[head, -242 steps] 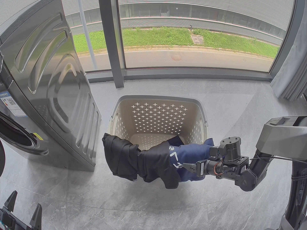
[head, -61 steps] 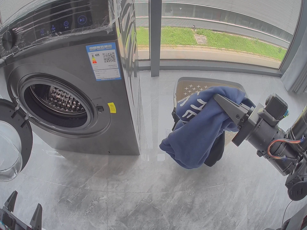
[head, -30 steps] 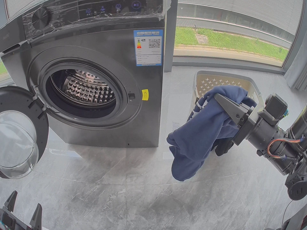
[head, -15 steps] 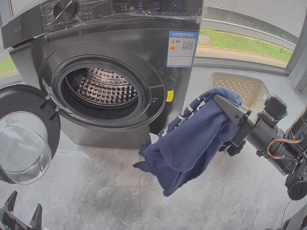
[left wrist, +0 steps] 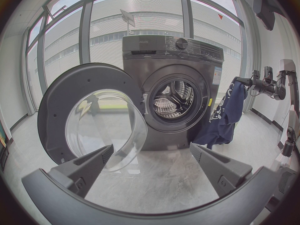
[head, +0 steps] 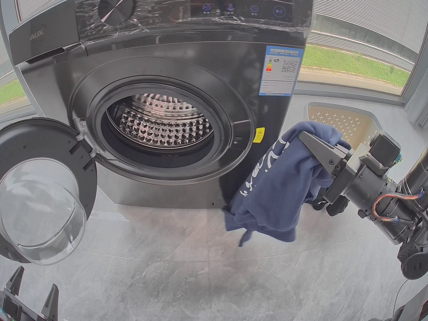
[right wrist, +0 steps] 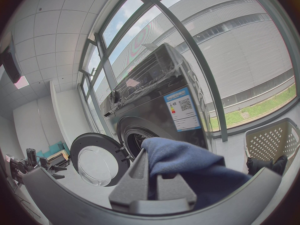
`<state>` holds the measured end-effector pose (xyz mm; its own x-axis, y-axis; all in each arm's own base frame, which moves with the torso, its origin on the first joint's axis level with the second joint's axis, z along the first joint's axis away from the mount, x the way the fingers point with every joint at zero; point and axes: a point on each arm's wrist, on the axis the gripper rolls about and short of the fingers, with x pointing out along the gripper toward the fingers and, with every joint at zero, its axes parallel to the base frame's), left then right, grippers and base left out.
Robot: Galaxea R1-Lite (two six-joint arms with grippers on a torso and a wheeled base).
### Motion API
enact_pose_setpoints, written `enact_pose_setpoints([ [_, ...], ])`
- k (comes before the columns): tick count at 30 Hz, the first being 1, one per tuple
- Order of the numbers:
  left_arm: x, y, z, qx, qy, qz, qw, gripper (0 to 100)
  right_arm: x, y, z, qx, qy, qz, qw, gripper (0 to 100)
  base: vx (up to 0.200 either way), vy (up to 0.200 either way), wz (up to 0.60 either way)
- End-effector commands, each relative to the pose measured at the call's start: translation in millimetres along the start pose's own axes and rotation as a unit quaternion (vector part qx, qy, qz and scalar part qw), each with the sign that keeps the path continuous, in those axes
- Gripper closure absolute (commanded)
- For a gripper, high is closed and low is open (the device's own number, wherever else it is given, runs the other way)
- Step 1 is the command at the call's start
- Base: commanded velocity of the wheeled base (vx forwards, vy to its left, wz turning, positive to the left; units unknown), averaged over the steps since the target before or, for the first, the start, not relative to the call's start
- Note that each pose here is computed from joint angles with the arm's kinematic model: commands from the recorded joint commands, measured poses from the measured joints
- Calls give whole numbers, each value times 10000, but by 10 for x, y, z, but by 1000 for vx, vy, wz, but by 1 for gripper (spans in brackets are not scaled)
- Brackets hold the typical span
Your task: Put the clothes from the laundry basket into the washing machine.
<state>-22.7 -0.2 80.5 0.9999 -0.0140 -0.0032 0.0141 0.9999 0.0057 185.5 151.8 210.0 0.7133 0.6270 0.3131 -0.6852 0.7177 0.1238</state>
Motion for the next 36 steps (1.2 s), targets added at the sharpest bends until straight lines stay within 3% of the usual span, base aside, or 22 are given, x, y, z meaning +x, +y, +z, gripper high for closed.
enact_pose_setpoints([
  [1, -1, 0, -49, 2, -1, 1, 10000, 0, -1, -4, -1, 5, 5, -7, 10000, 100, 0, 200, 0],
  [23, 1, 0, -48, 2, 7, 1, 10000, 0, -8, -31, -11, -10, 29, -62, 10000, 100, -27, 9, 0],
  [36, -1, 0, -47, 10, -8, 17, 10000, 0, 34, -45, -71, -1, 111, -81, 9999, 100, 0, 185, 0],
])
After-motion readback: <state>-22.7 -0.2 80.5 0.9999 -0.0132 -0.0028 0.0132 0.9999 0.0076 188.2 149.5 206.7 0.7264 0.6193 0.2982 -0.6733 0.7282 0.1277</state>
